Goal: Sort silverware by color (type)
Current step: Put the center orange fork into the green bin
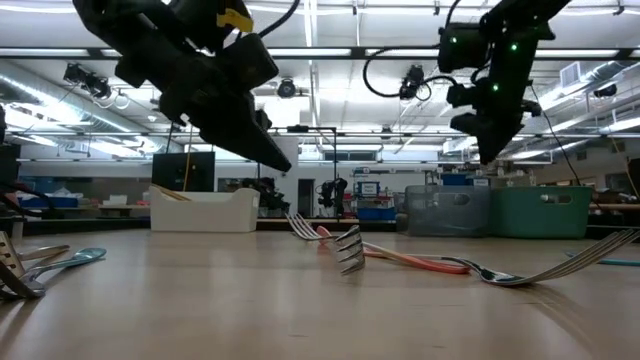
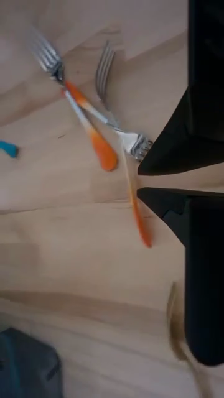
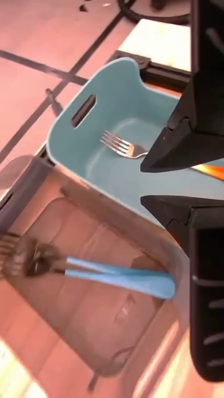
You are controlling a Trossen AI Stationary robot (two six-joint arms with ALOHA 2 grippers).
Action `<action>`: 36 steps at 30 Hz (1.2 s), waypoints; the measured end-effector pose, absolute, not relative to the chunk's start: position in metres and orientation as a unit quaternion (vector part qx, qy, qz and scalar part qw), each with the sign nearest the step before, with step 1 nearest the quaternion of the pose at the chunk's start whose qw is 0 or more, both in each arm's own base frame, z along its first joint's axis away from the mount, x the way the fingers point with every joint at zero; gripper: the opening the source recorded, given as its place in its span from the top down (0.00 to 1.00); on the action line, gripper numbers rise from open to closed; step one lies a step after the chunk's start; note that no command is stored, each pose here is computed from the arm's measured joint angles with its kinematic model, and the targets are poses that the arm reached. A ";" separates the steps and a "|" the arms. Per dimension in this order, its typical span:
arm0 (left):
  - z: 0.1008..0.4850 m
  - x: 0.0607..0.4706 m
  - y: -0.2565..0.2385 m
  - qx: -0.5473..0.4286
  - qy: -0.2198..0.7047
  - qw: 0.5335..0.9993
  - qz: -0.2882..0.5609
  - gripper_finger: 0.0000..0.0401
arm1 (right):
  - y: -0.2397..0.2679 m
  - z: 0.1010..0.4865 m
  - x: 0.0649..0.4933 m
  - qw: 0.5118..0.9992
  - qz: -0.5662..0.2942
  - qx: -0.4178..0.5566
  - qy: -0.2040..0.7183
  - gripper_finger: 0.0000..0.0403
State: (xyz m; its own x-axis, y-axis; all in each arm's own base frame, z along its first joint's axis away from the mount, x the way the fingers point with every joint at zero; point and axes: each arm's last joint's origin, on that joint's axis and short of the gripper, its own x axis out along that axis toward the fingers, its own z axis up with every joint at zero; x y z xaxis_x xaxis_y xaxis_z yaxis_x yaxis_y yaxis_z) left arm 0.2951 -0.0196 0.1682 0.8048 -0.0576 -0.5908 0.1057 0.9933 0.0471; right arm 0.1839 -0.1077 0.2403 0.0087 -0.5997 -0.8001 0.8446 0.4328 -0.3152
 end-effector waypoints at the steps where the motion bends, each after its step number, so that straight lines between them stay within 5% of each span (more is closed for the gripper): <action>1: 0.167 0.296 -0.021 0.040 0.316 0.947 -0.045 0.87 | -0.105 0.242 0.186 0.704 -0.512 0.124 0.476 0.80; 21: 0.167 0.349 -0.041 0.111 0.404 0.902 -0.104 0.87 | -0.044 0.250 0.215 0.787 -0.439 0.095 0.422 0.80; 36: 0.143 0.343 -0.090 0.380 0.413 0.822 -0.097 0.61 | -0.026 0.249 0.223 0.817 -0.421 0.082 0.387 0.80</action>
